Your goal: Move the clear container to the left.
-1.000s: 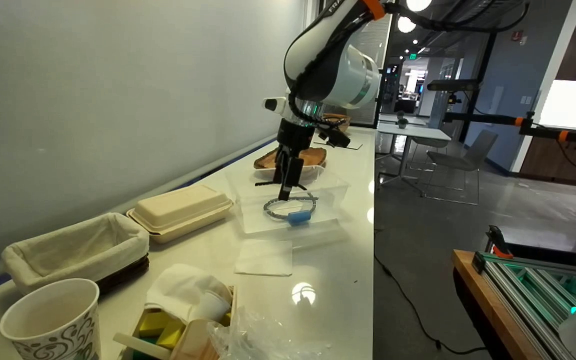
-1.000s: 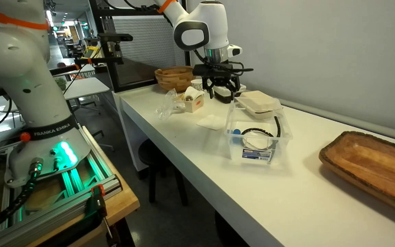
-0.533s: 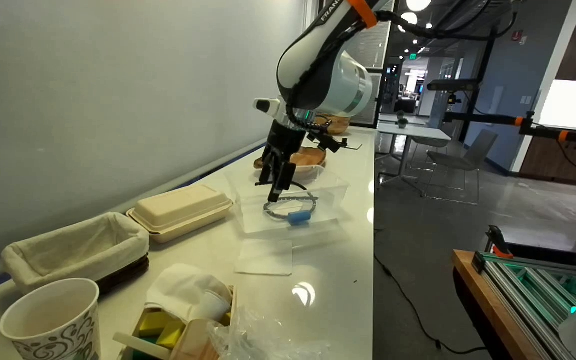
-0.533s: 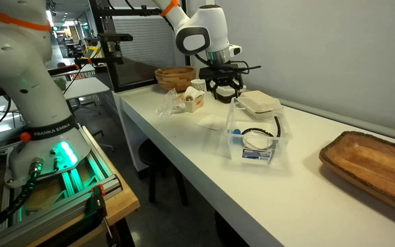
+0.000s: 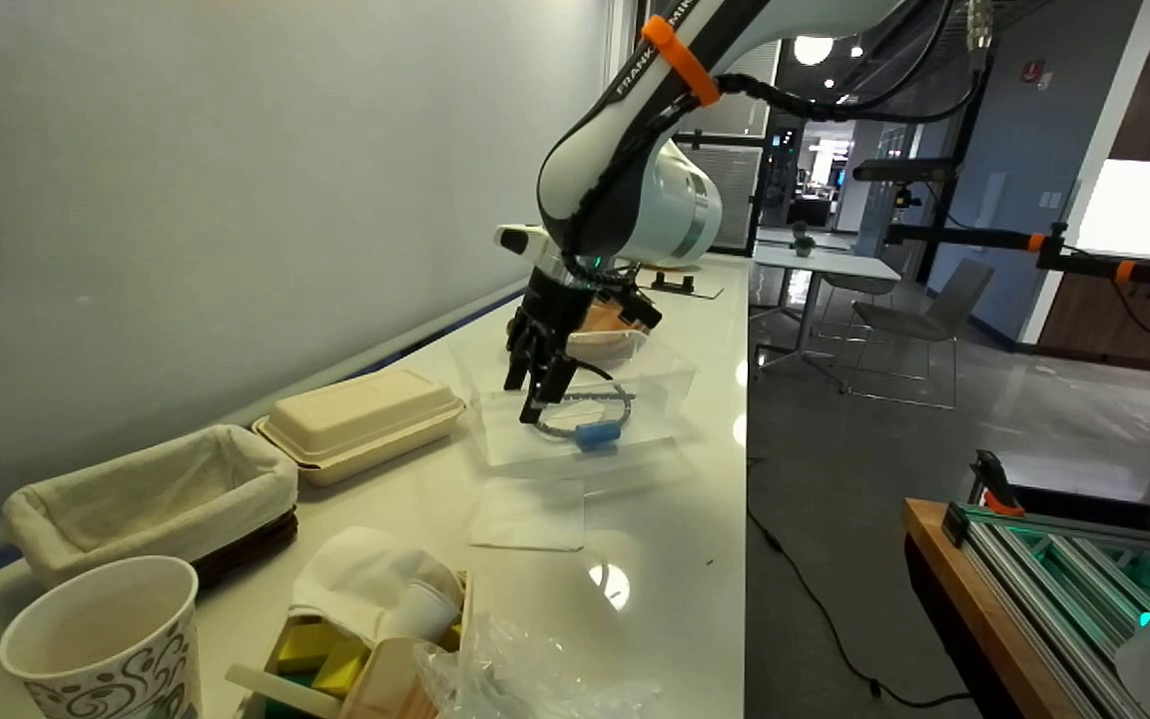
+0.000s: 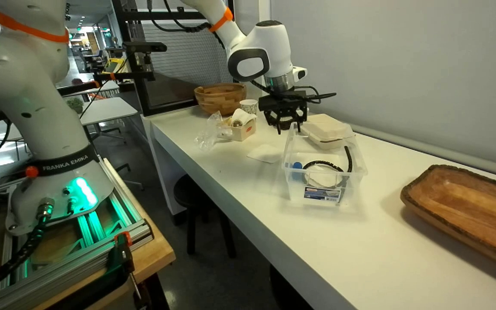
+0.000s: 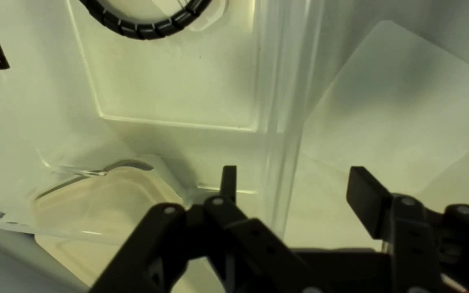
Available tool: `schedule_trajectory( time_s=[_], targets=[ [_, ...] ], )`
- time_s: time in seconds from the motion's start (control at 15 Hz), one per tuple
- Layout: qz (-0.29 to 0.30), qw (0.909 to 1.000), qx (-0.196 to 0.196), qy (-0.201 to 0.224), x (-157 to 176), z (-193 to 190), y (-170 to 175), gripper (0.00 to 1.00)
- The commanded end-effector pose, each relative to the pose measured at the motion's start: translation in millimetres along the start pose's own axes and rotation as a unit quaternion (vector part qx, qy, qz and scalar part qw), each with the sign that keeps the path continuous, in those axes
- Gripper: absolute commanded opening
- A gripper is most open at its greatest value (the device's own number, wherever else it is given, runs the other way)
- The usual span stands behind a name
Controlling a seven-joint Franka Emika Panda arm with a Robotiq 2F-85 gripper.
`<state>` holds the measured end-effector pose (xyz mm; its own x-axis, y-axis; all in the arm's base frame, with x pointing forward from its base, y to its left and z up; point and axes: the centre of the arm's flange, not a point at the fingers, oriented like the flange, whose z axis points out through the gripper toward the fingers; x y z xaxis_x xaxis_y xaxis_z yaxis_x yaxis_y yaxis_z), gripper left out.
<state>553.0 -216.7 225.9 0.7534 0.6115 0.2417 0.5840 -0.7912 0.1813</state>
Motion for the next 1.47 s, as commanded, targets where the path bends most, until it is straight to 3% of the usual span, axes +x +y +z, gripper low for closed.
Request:
schedule_trajectory(
  time_s=[0.0, 0.33, 0.73, 0.93, 1.4],
  targets=[
    [-0.018, 0.9998, -0.001, -0.001, -5.9, 15.3, 4.3, 0.41],
    [-0.015, 0.9998, -0.009, -0.014, -0.3, 3.1, 0.0, 0.01],
    [-0.007, 0.9988, -0.022, -0.043, 4.9, -19.8, -8.9, 0.02],
    [-0.02, 0.9986, -0.029, -0.038, 12.5, -36.3, -24.6, 0.02],
    [-0.112, 0.9933, -0.027, -0.008, 43.7, -64.5, -71.8, 0.02]
  ],
)
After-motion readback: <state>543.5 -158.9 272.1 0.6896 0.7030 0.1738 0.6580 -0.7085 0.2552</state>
